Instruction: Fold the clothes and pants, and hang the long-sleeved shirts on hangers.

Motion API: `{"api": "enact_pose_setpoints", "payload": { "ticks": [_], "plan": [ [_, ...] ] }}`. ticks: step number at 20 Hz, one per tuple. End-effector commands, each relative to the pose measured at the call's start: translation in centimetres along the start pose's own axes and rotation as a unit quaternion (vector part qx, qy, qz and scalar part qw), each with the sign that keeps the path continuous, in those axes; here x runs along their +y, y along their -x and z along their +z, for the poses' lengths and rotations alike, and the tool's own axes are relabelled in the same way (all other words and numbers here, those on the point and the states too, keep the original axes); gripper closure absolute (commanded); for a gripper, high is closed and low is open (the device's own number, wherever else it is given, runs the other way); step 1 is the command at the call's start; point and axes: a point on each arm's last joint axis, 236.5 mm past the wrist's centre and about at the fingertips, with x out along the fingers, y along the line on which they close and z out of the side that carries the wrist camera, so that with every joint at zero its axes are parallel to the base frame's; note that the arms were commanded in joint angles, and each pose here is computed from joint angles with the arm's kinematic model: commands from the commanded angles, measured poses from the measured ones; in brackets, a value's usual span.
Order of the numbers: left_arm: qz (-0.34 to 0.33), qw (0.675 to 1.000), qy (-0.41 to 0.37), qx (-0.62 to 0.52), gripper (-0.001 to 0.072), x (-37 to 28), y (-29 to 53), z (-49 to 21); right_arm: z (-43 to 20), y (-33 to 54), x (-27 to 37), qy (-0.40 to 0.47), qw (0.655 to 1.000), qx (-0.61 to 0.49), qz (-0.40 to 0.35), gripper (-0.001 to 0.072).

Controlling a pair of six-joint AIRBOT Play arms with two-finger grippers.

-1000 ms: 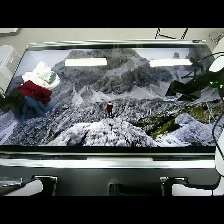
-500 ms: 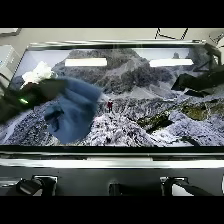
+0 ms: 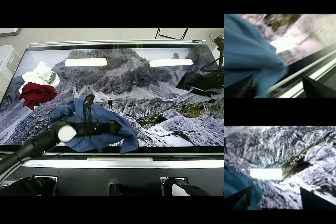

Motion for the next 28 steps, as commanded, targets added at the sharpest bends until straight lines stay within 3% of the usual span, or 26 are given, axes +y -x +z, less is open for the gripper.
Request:
{"api": "enact_pose_setpoints", "payload": {
  "ticks": [1,3,7,13,17,18,19,21,23,25,28],
  "plan": [
    [0.111,0.990,-0.029,0.085,-0.0013,8.9,5.7,1.9,-2.2,-3.1,1.1,-0.012,0.997,0.066,0.043,0.0021],
    [0.157,0.981,0.043,0.104,-0.0012,15.6,11.7,2.4,-5.2,-6.9,2.0,-0.030,0.987,0.128,0.088,0.0020],
    [0.169,0.954,0.176,0.174,-0.0011,23.4,15.5,-5.9,-13.4,-14.0,2.1,-0.080,0.956,0.241,0.144,0.0011],
    [0.079,0.941,0.300,0.135,-0.0009,23.6,9.0,-11.8,-20.7,-17.4,2.0,-0.122,0.931,0.299,0.171,0.0003],
    [0.085,0.947,0.288,0.114,-0.0006,23.4,7.2,-11.6,-22.3,-18.2,2.8,-0.140,0.923,0.304,0.190,0.0003],
    [0.086,0.948,0.289,0.103,0.0049,23.3,6.8,-11.1,-22.9,-18.5,3.1,-0.135,0.923,0.308,0.186,0.0003],
    [0.092,0.947,0.293,0.092,0.0201,23.4,6.5,-10.7,-23.7,-19.0,3.7,-0.121,0.924,0.312,0.183,0.0003],
    [0.104,0.946,0.298,0.072,0.0280,23.5,5.8,-10.0,-25.0,-20.1,5.3,-0.091,0.929,0.313,0.177,0.0003],
    [0.104,0.946,0.301,0.063,0.0654,23.4,5.6,-9.6,-25.4,-20.9,7.2,-0.071,0.932,0.305,0.180,0.0004],
    [0.097,0.952,0.285,0.060,0.0688,22.9,5.8,-9.0,-25.4,-21.4,9.1,-0.065,0.934,0.294,0.192,0.0013],
    [0.081,0.967,0.239,0.021,0.0689,21.2,7.1,-5.4,-25.5,-21.6,11.6,-0.075,0.933,0.285,0.208,0.0204]
  ]
}}
